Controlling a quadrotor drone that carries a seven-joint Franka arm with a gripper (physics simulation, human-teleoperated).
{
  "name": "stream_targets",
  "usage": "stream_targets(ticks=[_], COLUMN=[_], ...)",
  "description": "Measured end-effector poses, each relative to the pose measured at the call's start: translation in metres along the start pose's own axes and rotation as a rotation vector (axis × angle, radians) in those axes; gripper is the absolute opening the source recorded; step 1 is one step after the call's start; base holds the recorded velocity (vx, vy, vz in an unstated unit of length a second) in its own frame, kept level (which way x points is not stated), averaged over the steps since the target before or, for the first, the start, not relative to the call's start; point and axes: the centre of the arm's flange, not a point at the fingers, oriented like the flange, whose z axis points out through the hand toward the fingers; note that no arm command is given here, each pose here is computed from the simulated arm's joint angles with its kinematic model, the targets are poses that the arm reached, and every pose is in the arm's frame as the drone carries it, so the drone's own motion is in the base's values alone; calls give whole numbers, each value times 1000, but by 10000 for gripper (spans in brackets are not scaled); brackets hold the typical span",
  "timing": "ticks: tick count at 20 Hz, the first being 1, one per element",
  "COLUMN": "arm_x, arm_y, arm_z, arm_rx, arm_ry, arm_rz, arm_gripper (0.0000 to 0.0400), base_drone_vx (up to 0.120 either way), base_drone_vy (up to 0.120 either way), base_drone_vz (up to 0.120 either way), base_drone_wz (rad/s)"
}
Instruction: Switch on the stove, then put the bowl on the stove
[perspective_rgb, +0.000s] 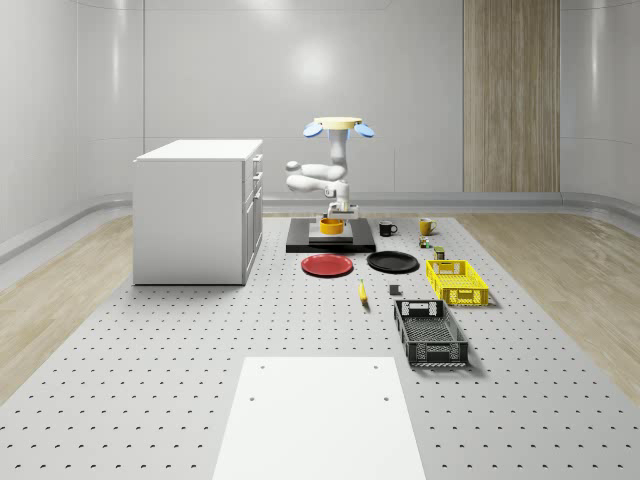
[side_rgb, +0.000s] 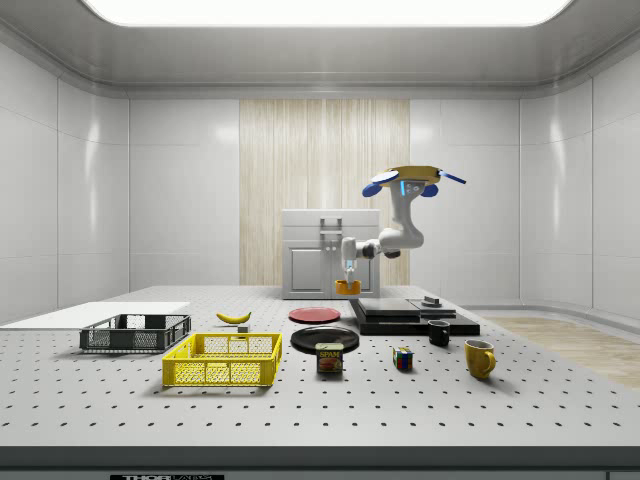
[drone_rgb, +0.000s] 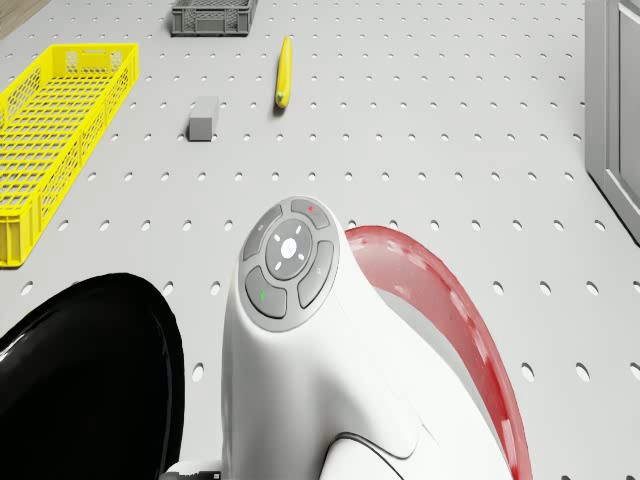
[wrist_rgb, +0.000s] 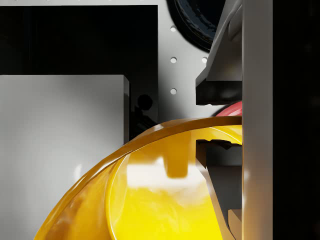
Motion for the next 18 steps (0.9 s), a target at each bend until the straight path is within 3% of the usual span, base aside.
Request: stream_targets(ticks=[18], arm_x=[0], arm_y=[0], arm_z=[0], arm_rx=[0], arm_ry=[0], arm_rz=[0], arm_gripper=[100], base_drone_vx=[-120], base_drone_vy=[0], base_drone_vz=[0], base_drone_wz=[0])
